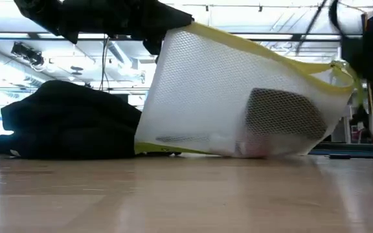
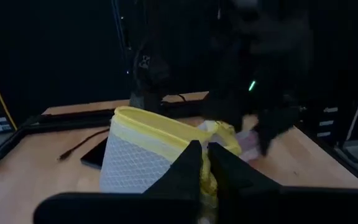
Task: Unpack backpack
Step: Close the zip lock bag
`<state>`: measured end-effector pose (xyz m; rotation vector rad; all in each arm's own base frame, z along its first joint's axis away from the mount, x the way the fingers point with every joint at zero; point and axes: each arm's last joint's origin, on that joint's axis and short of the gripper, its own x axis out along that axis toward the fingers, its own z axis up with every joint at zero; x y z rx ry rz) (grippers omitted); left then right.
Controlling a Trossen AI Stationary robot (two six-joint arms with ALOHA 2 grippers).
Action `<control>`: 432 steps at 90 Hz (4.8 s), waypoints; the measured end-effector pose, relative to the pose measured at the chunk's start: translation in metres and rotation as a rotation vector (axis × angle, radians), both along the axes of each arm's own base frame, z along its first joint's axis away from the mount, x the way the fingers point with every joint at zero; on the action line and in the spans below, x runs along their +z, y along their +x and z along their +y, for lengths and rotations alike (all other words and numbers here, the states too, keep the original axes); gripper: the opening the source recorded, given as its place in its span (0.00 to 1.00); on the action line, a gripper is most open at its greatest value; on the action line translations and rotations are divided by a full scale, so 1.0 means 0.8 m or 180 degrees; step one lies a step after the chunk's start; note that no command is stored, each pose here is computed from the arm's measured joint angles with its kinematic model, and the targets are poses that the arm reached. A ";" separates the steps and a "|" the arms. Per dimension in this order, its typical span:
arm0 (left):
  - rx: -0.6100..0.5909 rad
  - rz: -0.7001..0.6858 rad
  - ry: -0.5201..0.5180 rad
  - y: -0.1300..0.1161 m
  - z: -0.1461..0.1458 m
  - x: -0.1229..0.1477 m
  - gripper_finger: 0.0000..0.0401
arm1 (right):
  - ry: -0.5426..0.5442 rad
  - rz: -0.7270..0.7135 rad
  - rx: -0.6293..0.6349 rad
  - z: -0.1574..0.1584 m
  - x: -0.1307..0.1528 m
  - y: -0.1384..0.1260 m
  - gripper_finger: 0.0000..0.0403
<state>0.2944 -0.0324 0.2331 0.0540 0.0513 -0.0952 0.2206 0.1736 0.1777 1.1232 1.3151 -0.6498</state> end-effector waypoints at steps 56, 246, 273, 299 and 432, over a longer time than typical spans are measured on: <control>-0.0022 0.0042 -0.0111 0.000 -0.003 -0.001 0.00 | -0.1195 -0.2168 0.0925 -0.028 0.132 0.077 0.67; -0.0134 -0.0139 -0.0219 -0.002 -0.016 0.006 0.00 | -0.1423 -0.2336 0.1764 -0.094 0.159 0.084 0.66; -0.0134 -0.0107 -0.0247 -0.002 -0.016 0.005 0.00 | -0.2903 -0.1701 0.2426 -0.012 0.121 0.044 0.61; -0.0147 -0.0111 -0.0225 -0.002 -0.018 0.005 0.00 | -0.3019 -0.0738 0.2011 -0.013 0.094 -0.002 0.57; -0.0166 -0.0094 -0.0202 -0.002 -0.020 0.004 0.00 | -0.4435 -0.0340 0.3733 0.012 -0.020 0.028 0.31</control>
